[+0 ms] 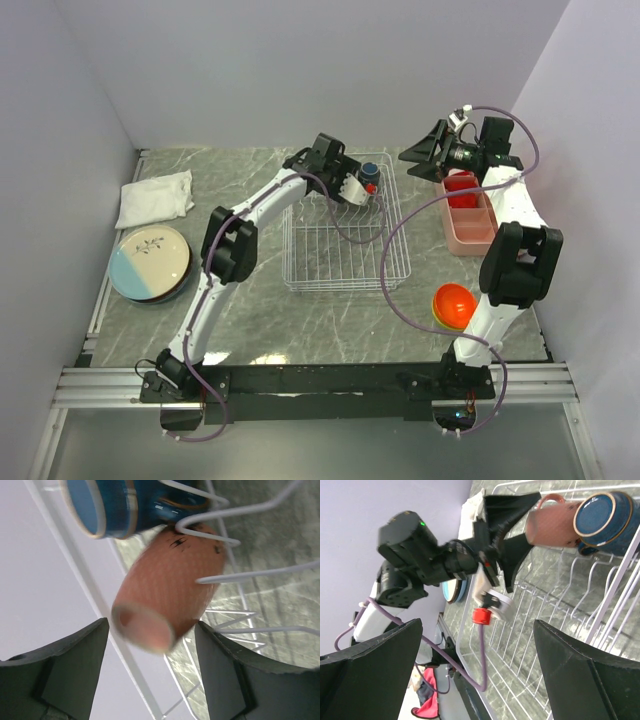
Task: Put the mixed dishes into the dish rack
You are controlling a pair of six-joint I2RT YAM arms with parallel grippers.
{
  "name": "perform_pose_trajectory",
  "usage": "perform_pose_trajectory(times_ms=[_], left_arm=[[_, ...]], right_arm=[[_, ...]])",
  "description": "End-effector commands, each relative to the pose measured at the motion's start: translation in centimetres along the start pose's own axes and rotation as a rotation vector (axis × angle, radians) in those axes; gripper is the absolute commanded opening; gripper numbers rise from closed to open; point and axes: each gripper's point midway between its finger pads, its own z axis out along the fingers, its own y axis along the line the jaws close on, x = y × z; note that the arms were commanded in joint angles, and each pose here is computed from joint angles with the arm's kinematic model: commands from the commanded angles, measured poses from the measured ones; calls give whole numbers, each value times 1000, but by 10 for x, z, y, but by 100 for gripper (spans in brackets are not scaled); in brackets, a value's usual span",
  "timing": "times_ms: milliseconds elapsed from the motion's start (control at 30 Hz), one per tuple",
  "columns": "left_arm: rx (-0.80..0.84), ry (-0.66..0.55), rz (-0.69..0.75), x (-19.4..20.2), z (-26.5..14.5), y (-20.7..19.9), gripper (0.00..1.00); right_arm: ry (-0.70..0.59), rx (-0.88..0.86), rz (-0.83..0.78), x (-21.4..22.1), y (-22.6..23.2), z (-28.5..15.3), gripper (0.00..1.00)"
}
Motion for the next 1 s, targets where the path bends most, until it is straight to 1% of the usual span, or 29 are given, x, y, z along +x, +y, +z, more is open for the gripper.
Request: perform_pose_trajectory(times_ms=[0, 33, 67, 133, 267, 333, 367, 400, 433, 467, 500, 533, 567, 600, 633, 667, 700, 733, 767, 800, 833, 867, 900, 933, 967], left_arm=[[-179, -109, -36, -30, -61, 69, 76], [-198, -118, -44, -33, -74, 76, 76], [-185, -130, -71, -35, -75, 71, 77], [-204, -145, -102, -38, -90, 77, 77], [-193, -129, -181, -28, -98, 70, 79], [-239, -126, -225, -24, -114, 82, 79], [-241, -125, -288, -18, -118, 79, 80], [-295, -140, -313, -18, -136, 94, 80], [-321, -150, -401, -13, -144, 96, 81], [-324, -151, -453, -11, -144, 88, 81], [-393, -128, -508, -4, -166, 99, 81], [-439, -133, -604, -1, -173, 104, 90], [-438, -116, -670, 3, -174, 94, 92], [-497, -79, -741, 10, -195, 99, 99], [-479, -71, -873, 15, -196, 83, 100], [-469, -72, -943, 18, -204, 77, 100], [-476, -97, -1000, 16, -227, 76, 99], [-442, -65, -1109, 28, -228, 52, 100], [-444, -43, -1151, 33, -237, 43, 100], [-467, -35, -1177, 36, -258, 41, 99], [-426, 30, -1231, 46, -261, 16, 99], [-407, 53, -1245, 48, -267, 5, 99], [-410, 62, -1252, 48, -283, -1, 98], [-413, 160, -1299, 66, -287, -25, 98], [-410, 207, -1331, 73, -294, -40, 98]], right_arm=[[-24, -36, -76, -2, 27, -8, 100], [-25, -39, -78, -2, 28, -8, 100], [-25, -39, -74, -2, 29, -8, 100], [-28, -41, -83, -4, 31, -9, 100], [-30, -47, -85, -7, 33, -6, 100], [-31, -50, -99, -9, 36, -4, 100], [-29, -50, -106, -8, 37, -4, 100], [-28, -47, -105, -7, 37, -3, 100], [-26, -43, -105, -5, 38, -3, 100], [-24, -36, -125, -4, 37, -2, 100], [-36, -12, -144, -5, 37, -4, 100], [-23, 14, -136, 1, 36, -3, 100], [-27, 49, -198, 2, 32, -4, 100], [-40, 85, -244, 0, 38, -8, 100], [-36, 167, -288, 3, 27, -10, 100], [-32, 198, -324, 5, 25, -12, 100], [-19, 233, -339, 10, 25, -17, 100], [-36, 306, -362, 7, 14, -22, 100], [-40, 321, -360, 8, 13, -25, 100], [-35, 337, -358, 13, 13, -29, 100], [-33, 354, -373, 15, 12, -32, 100], [-35, 364, -377, 17, 12, -35, 100], [-35, 374, -380, 23, 15, -39, 100], [-34, 380, -388, 26, 15, -42, 100], [-43, 389, -401, 29, 21, -46, 100]])
